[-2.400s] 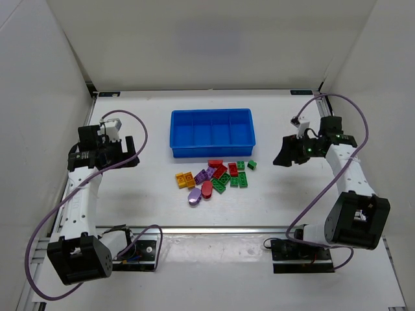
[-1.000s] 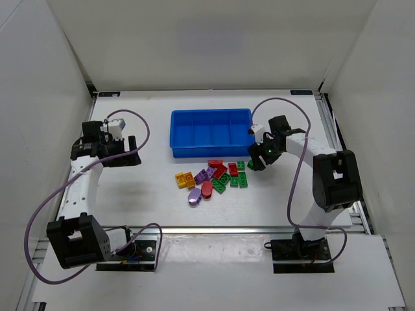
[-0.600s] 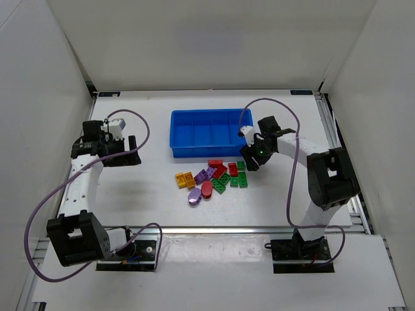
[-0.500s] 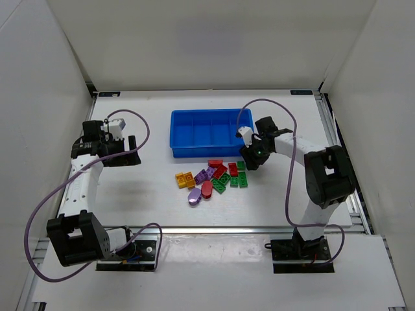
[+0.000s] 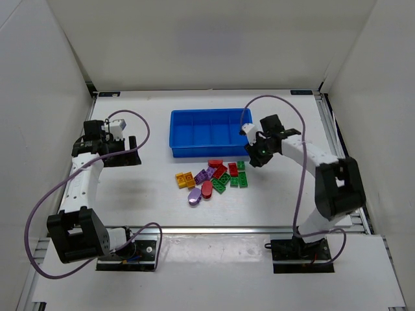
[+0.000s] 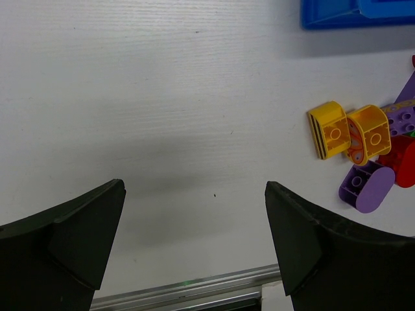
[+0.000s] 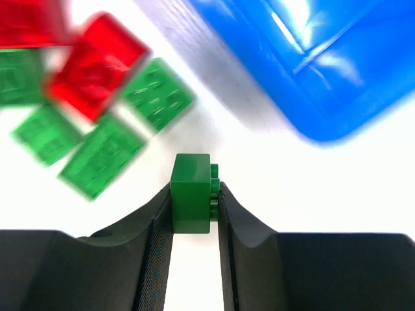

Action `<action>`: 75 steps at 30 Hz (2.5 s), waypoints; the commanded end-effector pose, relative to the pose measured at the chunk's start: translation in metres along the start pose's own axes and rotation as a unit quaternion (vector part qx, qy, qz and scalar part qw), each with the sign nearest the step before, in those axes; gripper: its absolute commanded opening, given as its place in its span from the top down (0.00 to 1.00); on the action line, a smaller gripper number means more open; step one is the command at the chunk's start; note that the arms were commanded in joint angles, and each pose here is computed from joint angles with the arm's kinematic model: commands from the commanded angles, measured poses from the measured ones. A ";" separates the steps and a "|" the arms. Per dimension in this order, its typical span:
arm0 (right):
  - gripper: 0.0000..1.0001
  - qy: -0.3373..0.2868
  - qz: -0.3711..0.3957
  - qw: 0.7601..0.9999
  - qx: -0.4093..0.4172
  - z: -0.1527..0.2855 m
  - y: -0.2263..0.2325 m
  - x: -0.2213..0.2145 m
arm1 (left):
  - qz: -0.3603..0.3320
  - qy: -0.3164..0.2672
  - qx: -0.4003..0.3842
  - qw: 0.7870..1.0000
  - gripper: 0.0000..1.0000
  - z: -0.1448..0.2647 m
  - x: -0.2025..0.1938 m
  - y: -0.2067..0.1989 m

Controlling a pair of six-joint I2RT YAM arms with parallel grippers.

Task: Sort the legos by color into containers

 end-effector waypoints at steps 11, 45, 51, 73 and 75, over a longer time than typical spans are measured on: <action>0.87 -0.165 -0.011 0.986 0.023 0.093 0.015 0.119 | -0.011 -0.031 -0.001 0.999 0.01 0.014 0.018 -0.001; 0.34 -0.192 -0.043 0.981 0.005 0.085 -0.024 0.162 | -0.313 -0.013 -0.265 0.912 0.05 0.019 0.011 -0.123; 0.34 -0.198 -0.031 0.980 -0.006 0.124 -0.023 0.133 | -0.430 0.028 -0.278 0.859 0.11 0.000 -0.009 -0.147; 0.34 -0.170 -0.083 0.982 -0.002 0.128 -0.043 0.090 | -0.517 0.035 -0.274 0.811 0.15 -0.084 0.005 -0.211; 0.34 -0.168 -0.086 0.982 -0.002 0.127 -0.045 0.089 | -0.518 0.032 -0.260 0.814 0.15 -0.089 0.009 -0.211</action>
Point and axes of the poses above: each gripper's point midway between its finger pads, its own z axis back along the fingers, its own y axis along the line the jaws close on, x = y × z, the point moved 3 cm from there along z, back along the fingers, and after that the axes turned 12 degrees about -z, right-handed, at the moved point
